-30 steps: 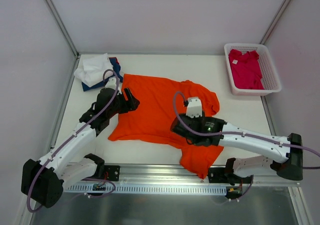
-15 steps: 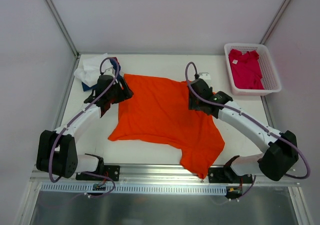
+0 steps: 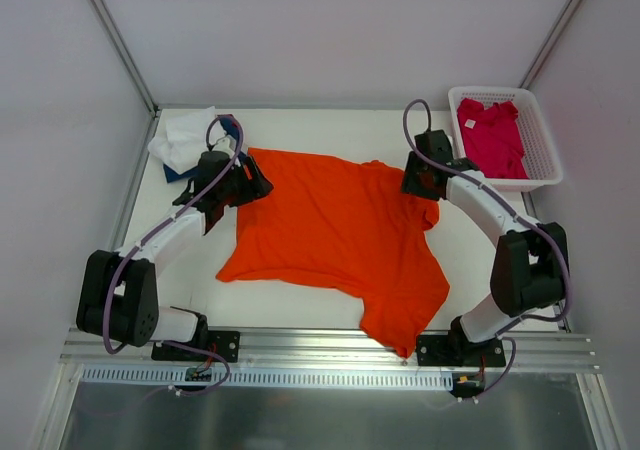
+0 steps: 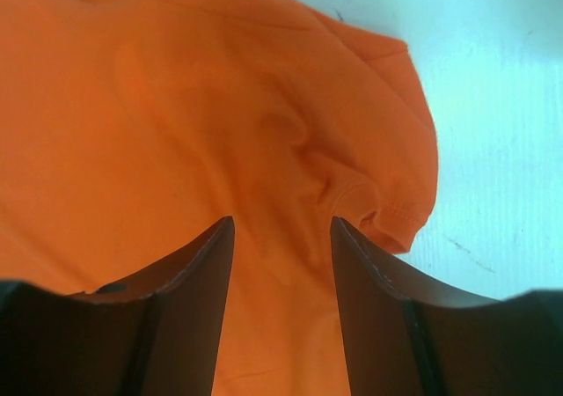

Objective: Fold and stack the t-shirts
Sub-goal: Flatten the tshirt out

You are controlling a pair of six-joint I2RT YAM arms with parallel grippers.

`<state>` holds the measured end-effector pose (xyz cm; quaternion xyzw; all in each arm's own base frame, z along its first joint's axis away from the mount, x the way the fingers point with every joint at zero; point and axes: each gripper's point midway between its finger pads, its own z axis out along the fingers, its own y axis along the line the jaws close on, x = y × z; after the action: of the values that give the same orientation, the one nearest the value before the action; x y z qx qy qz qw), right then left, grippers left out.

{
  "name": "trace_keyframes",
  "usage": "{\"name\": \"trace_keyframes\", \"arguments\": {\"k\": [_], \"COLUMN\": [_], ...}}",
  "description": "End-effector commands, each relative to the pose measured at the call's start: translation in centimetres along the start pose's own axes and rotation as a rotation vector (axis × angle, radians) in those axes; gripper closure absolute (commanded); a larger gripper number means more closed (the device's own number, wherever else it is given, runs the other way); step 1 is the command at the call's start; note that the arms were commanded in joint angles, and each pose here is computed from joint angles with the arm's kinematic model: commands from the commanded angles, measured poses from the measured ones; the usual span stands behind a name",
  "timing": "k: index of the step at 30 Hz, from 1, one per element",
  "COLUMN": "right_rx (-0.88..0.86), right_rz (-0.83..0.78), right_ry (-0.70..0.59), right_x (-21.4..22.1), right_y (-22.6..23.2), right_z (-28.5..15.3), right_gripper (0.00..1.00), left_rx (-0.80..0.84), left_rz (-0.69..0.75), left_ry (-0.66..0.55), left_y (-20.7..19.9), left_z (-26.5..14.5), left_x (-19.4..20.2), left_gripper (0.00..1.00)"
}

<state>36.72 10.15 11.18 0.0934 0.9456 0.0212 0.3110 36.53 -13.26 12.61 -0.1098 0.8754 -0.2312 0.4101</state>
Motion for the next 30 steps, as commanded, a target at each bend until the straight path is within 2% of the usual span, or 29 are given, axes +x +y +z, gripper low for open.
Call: {"name": "trace_keyframes", "arguments": {"k": [1, 11, 23, 30], "right_rx": [-0.050, -0.040, 0.016, 0.038], "right_rz": [0.051, 0.148, 0.127, 0.122], "right_ry": [-0.060, -0.022, -0.013, 0.017], "right_x": [-3.5, -5.8, -8.0, -7.1], "right_y": [0.0, -3.2, -6.2, -7.4], "right_z": [0.6, 4.3, 6.9, 8.0], "right_gripper": [0.49, 0.51, 0.56, 0.59], "left_rx": [0.042, 0.061, 0.071, 0.076], "left_rz": [0.013, 0.001, 0.008, 0.011], "left_ry": [0.020, 0.035, 0.036, 0.030], "left_y": [-0.1, 0.1, 0.2, 0.1], "left_z": [0.5, 0.3, 0.3, 0.2], "left_x": [1.0, 2.4, 2.8, 2.6], "left_gripper": [0.35, 0.35, 0.35, 0.35]}}
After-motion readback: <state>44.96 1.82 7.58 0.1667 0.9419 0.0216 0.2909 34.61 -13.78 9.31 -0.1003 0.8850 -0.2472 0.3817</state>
